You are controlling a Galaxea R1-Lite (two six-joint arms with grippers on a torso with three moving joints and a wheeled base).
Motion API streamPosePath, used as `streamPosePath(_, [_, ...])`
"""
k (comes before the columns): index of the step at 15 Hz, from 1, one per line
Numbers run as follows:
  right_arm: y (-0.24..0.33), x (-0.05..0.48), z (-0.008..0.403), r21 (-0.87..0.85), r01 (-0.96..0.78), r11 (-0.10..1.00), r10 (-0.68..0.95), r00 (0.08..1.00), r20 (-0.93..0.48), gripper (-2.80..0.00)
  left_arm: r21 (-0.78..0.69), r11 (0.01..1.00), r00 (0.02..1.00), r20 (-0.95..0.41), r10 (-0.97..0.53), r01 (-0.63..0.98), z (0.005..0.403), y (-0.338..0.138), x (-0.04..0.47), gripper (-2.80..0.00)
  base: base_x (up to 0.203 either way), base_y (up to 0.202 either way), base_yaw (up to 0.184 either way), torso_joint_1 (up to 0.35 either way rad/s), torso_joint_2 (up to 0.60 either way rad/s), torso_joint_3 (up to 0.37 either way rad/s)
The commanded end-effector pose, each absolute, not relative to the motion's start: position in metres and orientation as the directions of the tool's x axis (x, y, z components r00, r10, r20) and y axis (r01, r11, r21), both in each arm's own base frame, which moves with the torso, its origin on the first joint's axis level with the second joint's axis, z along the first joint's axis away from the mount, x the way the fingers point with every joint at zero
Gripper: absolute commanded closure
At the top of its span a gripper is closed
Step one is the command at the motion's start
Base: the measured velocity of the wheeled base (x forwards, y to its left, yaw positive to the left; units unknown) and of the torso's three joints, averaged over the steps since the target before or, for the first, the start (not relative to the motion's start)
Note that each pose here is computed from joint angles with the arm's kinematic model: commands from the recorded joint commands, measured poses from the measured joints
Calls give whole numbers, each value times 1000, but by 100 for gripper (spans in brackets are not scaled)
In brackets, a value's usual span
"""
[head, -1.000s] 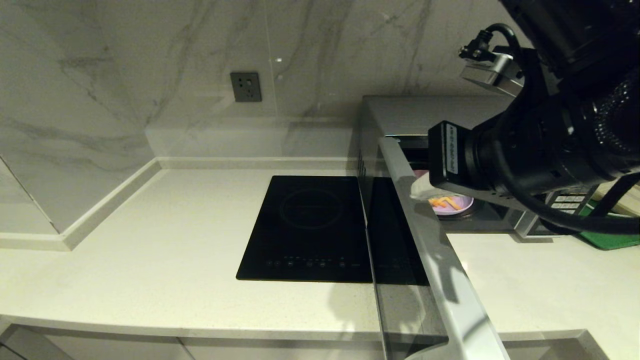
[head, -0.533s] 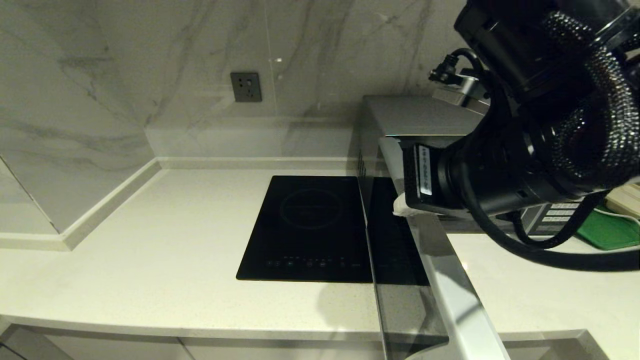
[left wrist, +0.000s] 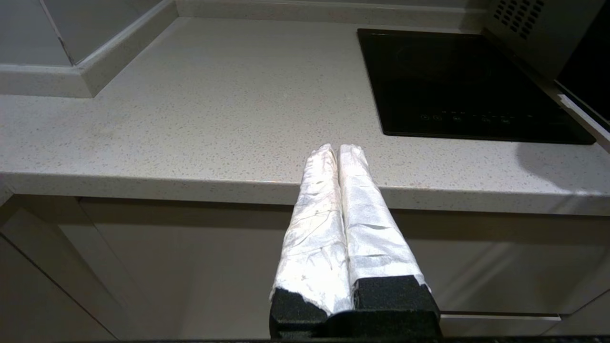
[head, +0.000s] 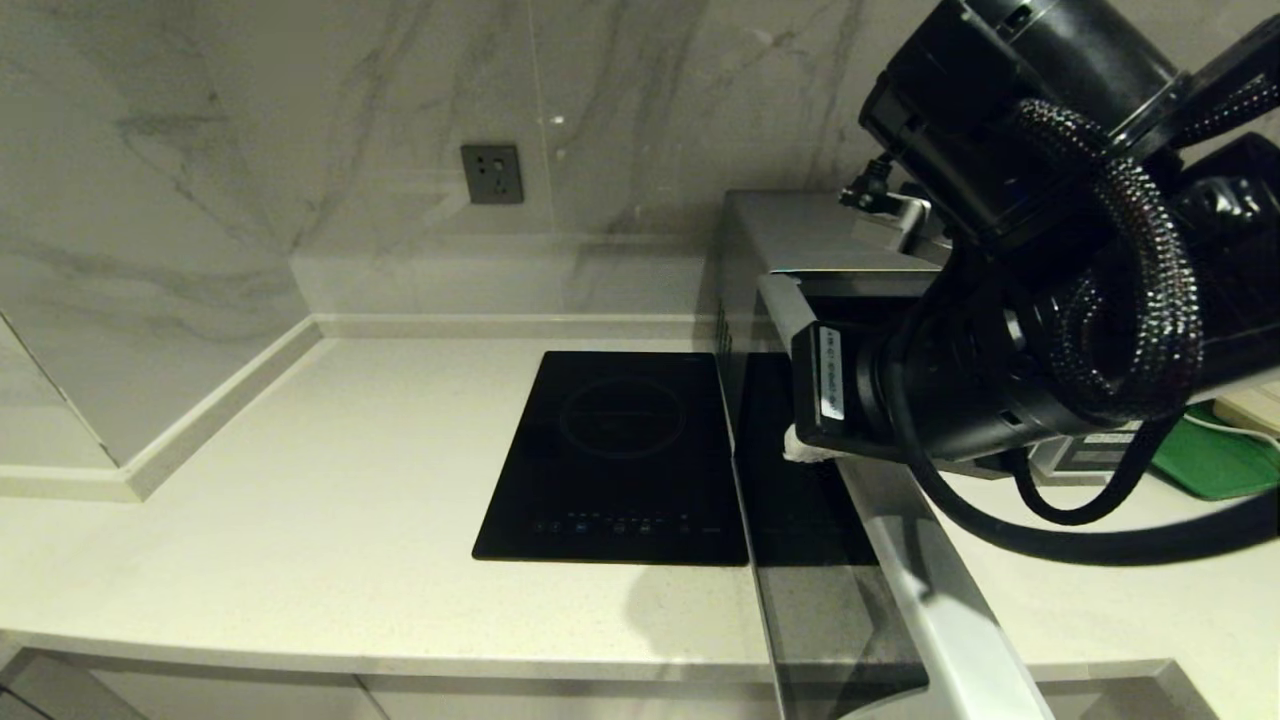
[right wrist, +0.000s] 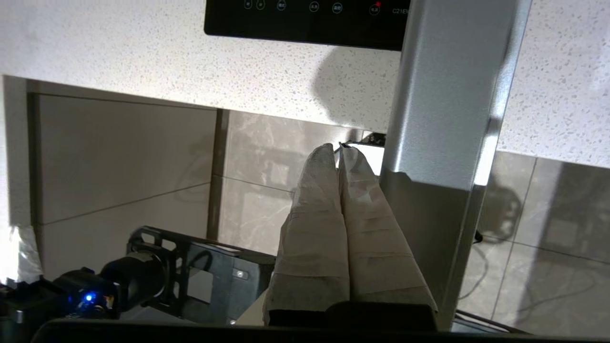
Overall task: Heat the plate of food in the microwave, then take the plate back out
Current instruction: Close the microwave oven
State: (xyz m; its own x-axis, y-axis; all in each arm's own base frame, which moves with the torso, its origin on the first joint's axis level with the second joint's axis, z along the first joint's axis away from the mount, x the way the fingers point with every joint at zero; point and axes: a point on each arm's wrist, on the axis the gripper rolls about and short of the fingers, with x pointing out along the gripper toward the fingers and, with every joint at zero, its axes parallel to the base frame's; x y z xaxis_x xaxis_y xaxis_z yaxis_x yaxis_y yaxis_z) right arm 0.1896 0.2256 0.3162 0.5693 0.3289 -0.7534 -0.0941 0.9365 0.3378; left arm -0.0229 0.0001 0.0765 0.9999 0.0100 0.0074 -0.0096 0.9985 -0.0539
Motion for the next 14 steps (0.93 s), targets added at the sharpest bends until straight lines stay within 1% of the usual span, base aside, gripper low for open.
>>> streamPosePath(1, [220,186,321,349,-77,934,327,580,-746,0,-55,998,1000,8,11,-10,77,0,-23,0,0,0,0,0,0,0])
streamPosePath(3, [212,189,316,334,-27,942,286,586,-758,0,-54,998,1000,9,11,-10,77,0,-23,0,0,0,0,0,0,0])
streamPosePath(5, [201,194,307,295,74,953,191,608,-770,0,-55,998,1000,8,11,-10,77,0,-23,0,0,0,0,0,0,0])
streamPosePath(11, [155,201,308,296,241,924,81,634,-769,0,-54,998,1000,8,11,-10,77,0,-23,0,0,0,0,0,0,0])
streamPosePath(14, [134,213,295,267,370,890,-39,645,-763,0,-55,998,1000,8,11,-10,77,0,-23,0,0,0,0,0,0,0])
